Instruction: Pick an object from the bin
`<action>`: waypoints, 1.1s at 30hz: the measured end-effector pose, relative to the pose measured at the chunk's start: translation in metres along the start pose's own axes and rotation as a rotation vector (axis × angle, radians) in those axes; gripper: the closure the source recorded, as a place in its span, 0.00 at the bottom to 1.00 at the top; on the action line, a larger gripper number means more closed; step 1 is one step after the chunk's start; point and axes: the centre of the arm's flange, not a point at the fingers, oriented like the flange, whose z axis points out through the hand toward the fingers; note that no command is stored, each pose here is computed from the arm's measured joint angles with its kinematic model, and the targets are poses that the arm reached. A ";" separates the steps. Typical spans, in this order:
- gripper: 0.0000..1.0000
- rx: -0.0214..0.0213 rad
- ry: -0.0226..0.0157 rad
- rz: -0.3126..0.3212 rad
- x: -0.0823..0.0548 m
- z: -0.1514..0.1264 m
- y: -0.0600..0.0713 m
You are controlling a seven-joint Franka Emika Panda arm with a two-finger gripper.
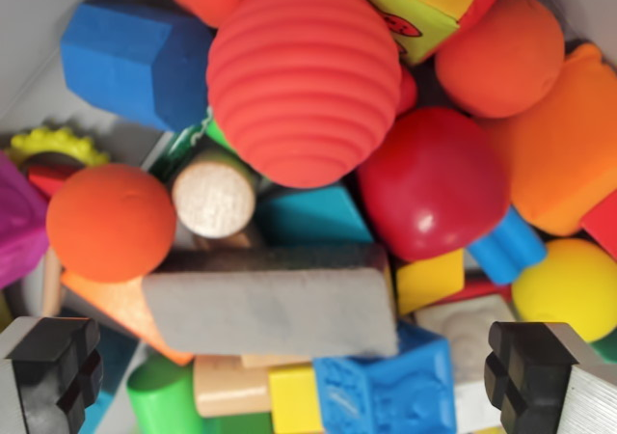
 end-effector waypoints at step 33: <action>0.00 0.0130 -0.0116 0.484 0.025 0.058 -0.030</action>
